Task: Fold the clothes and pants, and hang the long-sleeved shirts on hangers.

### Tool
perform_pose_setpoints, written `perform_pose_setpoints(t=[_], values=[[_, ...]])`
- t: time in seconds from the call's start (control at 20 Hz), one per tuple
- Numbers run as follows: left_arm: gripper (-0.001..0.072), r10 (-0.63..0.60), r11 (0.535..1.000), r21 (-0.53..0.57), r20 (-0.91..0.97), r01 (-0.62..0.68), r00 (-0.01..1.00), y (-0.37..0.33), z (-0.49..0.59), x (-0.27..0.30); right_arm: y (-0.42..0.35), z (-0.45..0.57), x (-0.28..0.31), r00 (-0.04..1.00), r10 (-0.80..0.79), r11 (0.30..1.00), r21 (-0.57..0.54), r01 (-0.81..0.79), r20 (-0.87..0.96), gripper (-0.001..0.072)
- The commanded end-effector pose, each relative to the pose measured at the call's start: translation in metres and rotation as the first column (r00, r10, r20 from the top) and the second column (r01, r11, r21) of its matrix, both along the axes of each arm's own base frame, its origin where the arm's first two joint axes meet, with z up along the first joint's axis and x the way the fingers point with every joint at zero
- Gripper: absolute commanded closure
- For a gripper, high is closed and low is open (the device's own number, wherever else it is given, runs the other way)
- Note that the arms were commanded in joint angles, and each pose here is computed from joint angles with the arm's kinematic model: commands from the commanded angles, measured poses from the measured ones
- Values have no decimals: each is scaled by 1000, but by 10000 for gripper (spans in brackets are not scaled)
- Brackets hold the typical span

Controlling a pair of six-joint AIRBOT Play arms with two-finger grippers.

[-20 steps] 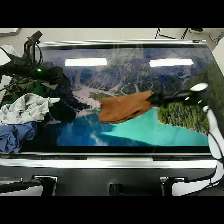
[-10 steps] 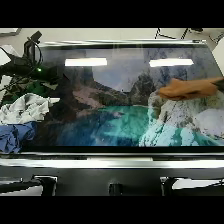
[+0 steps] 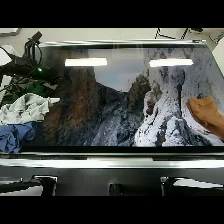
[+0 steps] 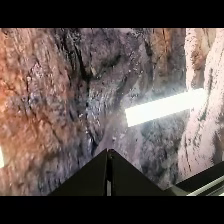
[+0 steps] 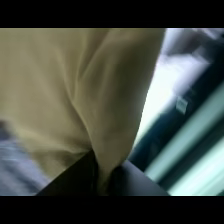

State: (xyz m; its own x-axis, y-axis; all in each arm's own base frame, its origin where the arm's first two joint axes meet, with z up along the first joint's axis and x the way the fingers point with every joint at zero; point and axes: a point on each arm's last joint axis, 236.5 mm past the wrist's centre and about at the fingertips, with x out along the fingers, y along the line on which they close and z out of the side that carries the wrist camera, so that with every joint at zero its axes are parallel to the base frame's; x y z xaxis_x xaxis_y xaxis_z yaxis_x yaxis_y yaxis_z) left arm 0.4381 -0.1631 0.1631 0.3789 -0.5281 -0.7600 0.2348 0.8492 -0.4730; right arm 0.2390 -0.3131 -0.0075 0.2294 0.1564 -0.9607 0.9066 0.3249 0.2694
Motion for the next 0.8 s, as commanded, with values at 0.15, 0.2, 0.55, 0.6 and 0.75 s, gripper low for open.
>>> perform_pose_setpoints(t=[0.15, 0.2, 0.55, 0.6, 0.75], values=[[679, 0, 1000, 0, -2, 0, 1000, 0, 0, 0, 32, -57, -104, 949, -72, 995, -85, 49, -307, 671], [679, 0, 1000, 0, -2, 0, 1000, 0, 0, 0, 39, -62, -106, 949, -70, 996, -74, 50, -308, 671], [679, 7, 1000, -4, 10, -7, 1000, 0, 1, 3, 56, -59, -102, 957, -69, 998, -30, 64, -282, 100], [679, 10, 1000, -22, 25, -10, 1000, -3, 6, 6, 61, -50, -88, 972, -51, 999, 6, 54, -231, -3], [679, 36, 993, -113, 115, -23, 993, -15, 35, 20, 47, 20, -17, 997, -46, 999, 8, 46, 56, -5]])
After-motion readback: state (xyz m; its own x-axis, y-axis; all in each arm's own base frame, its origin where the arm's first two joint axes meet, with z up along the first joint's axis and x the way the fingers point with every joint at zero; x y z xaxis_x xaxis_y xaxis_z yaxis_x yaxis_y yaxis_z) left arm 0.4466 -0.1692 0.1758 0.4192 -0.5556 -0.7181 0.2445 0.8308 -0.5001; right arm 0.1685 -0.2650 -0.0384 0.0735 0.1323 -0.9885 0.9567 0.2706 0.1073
